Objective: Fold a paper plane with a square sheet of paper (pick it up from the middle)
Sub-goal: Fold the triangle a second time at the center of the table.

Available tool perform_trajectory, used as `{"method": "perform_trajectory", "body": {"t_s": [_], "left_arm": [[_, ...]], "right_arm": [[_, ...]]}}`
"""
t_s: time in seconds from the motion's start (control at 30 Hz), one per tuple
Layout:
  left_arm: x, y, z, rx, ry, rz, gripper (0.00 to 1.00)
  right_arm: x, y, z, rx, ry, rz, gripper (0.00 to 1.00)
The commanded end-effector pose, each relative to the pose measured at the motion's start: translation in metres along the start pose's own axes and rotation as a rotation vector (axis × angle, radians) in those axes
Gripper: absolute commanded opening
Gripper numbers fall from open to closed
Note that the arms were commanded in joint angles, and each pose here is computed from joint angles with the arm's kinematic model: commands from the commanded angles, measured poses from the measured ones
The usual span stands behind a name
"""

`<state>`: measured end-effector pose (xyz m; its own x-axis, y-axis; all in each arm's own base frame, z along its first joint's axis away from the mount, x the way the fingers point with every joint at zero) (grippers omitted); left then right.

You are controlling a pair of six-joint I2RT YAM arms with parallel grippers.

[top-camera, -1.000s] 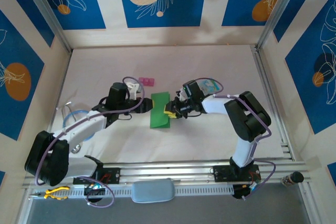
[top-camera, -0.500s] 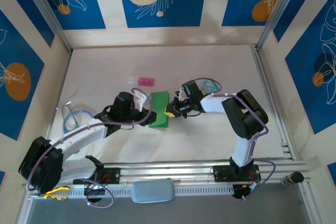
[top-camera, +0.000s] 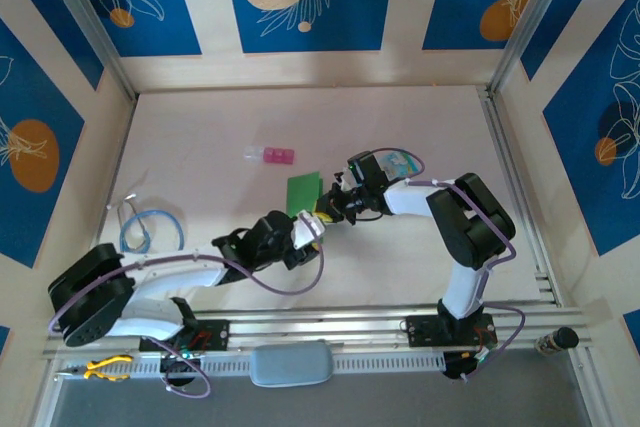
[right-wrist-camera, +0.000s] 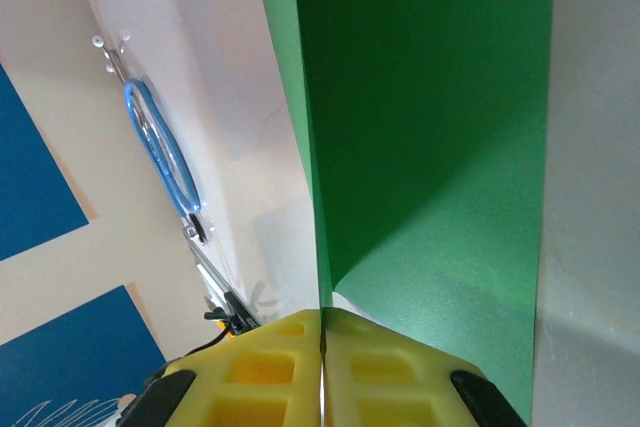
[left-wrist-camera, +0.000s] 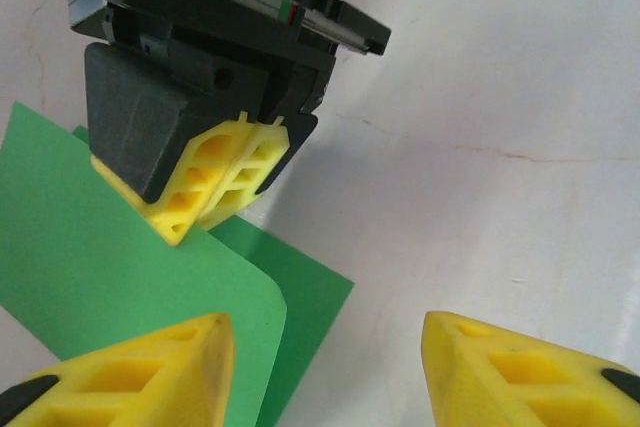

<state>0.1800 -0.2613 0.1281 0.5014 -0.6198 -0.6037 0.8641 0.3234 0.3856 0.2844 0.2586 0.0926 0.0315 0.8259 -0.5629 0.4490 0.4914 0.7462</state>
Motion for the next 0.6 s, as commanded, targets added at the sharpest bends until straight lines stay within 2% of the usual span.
{"method": "perform_trajectory", "body": {"t_s": [0.0,0.23,0.37,0.57], "left_arm": [[0.012,0.006,0.011,0.102,0.007,0.113,0.53],[0.029,0.011,0.011,0.141,0.087,0.233,0.51],[0.031,0.012,0.011,0.141,0.087,0.237,0.49],[0.029,0.01,0.008,0.151,0.092,0.24,0.36]], "right_arm": [[-0.007,-0.001,-0.007,0.019,0.023,0.007,0.08],[-0.008,-0.002,-0.008,0.021,0.015,0.004,0.08],[-0.009,-0.003,-0.008,0.02,0.011,0.004,0.08],[-0.009,-0.004,-0.009,0.02,0.013,0.006,0.08]]}}
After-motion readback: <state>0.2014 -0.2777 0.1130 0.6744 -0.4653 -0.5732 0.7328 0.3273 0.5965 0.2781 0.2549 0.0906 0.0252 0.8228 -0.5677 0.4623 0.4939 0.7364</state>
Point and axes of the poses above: each hand's point on the last joint's axis, 136 mm out from that joint toward the fingers, its own x axis out along the fingers, its own y axis along the line the jaws close on, z = x × y, the point moved 6 cm from there along -x, back along the fingers, and after that the axes turned 15 degrees about x, right-handed, at the moved point
